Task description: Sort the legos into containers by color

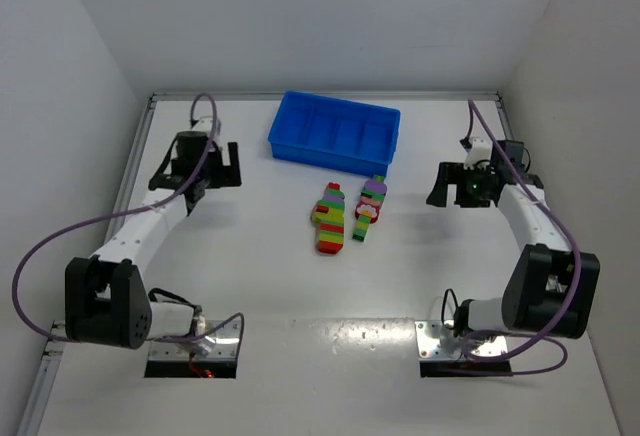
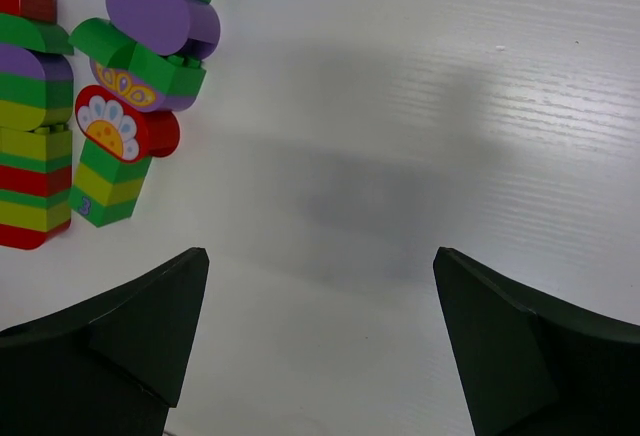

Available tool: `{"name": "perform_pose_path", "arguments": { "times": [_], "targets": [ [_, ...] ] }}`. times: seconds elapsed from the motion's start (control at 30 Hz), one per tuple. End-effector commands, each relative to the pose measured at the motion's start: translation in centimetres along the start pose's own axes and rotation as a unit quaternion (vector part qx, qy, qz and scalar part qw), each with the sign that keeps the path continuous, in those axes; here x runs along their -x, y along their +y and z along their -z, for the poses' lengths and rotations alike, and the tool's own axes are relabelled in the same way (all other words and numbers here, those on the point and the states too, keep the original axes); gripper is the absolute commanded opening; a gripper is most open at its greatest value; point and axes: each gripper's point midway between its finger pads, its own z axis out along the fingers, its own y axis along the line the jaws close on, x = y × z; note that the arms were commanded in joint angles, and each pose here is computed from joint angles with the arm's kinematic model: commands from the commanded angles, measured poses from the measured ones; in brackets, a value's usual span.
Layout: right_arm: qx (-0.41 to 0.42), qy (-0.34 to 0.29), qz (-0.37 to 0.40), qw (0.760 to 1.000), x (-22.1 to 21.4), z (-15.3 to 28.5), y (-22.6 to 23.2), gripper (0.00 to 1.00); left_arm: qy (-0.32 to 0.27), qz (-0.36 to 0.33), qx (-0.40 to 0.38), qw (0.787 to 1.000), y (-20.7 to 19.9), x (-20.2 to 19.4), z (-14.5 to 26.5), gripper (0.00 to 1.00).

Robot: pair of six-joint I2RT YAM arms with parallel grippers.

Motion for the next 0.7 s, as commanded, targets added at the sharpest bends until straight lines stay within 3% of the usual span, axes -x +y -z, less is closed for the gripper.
{"name": "perform_pose_path", "arguments": {
  "times": [0.0,0.37,0.53,0.67],
  "targets": [
    [0.004,-0.025,0.02,0.999,1.2,0.7,0.5,0.94,-0.025,-0.055,-0.128,0.99,-7.9,1.9,2.6,0.95],
    [-0.009,-0.027,0.0,1.0,0.7,1.2,0.2,0.94,-0.002,-0.063,-0.214,0.975,-24.8,0.9,2.7,0.94],
    [-0.027,-0.027,0.007,0.999,0.5,1.8,-0.4,0.94,0.055,-0.079,-0.256,0.962,-28.6,-1.0,0.7,0.95],
    [-0.031,-0.031,0.015,0.999,0.6,2.3,-0.6,0.94,0.089,-0.114,-0.348,0.926,-29.9,-2.2,0.9,1.0]
  ]
}}
